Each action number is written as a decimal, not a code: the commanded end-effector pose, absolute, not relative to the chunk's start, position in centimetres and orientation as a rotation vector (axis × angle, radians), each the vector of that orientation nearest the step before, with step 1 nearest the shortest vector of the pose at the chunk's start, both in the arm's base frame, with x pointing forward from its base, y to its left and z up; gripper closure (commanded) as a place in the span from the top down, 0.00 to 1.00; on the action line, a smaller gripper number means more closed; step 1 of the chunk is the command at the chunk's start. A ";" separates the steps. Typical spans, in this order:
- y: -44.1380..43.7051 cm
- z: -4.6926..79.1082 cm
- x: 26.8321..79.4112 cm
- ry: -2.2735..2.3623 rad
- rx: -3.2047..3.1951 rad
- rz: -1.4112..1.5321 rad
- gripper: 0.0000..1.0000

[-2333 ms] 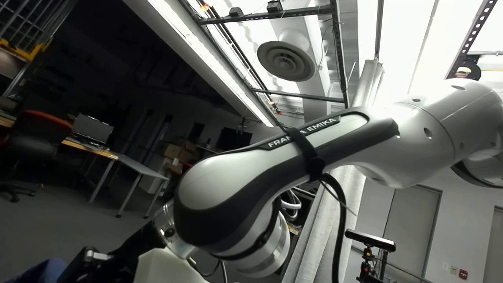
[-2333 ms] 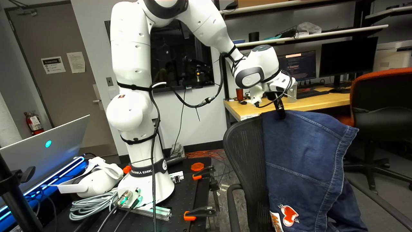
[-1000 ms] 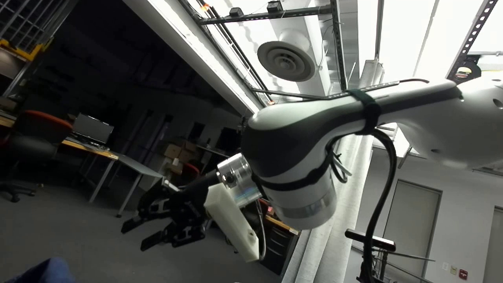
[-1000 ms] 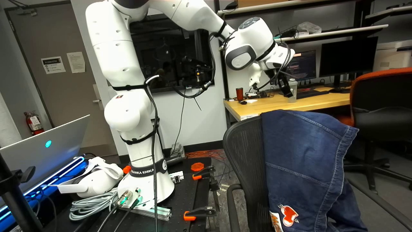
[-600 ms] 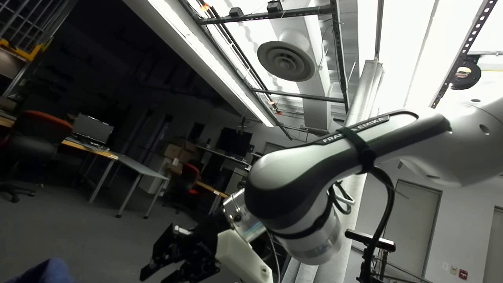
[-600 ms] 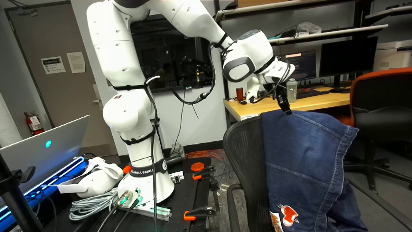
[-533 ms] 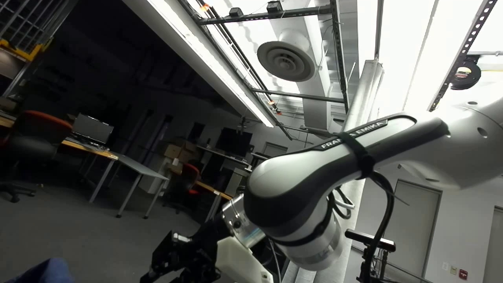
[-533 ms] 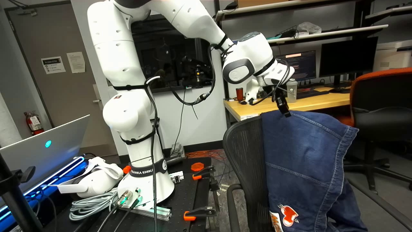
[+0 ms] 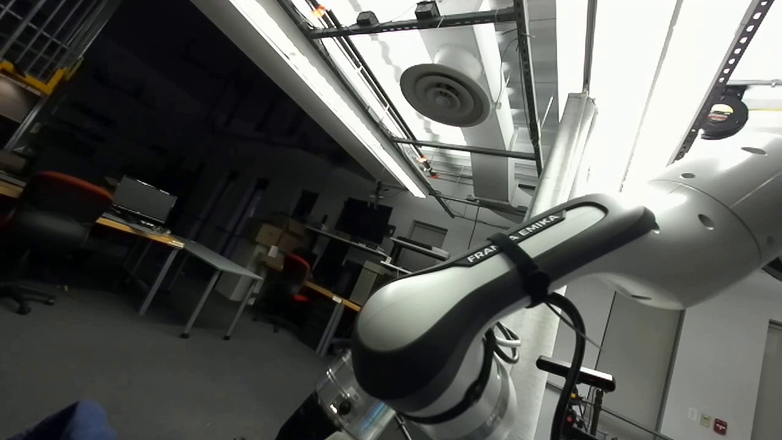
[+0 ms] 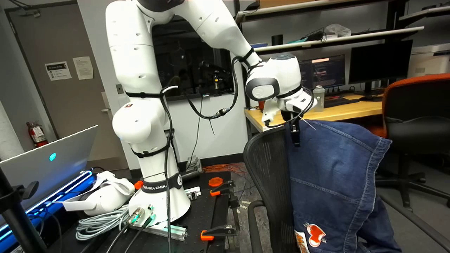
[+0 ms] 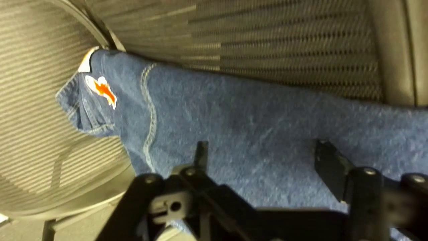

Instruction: Place the denim jacket on the seat of the black chair

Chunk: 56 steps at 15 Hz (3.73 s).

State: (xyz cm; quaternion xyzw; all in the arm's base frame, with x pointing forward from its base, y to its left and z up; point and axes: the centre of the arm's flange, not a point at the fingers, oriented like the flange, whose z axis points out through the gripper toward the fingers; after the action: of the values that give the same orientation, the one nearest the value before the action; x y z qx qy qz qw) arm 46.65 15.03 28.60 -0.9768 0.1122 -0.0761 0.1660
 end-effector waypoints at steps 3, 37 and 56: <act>15.6 31.4 45.3 0.084 -2.780 0.078 1.00; 19.7 26.9 50.8 -0.469 -2.882 -0.552 0.20; 15.6 53.0 51.7 0.070 -2.406 -1.137 0.02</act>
State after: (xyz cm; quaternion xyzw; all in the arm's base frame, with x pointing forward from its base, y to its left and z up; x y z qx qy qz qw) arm 51.45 17.97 45.98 -0.9103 0.0214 -0.3564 0.2097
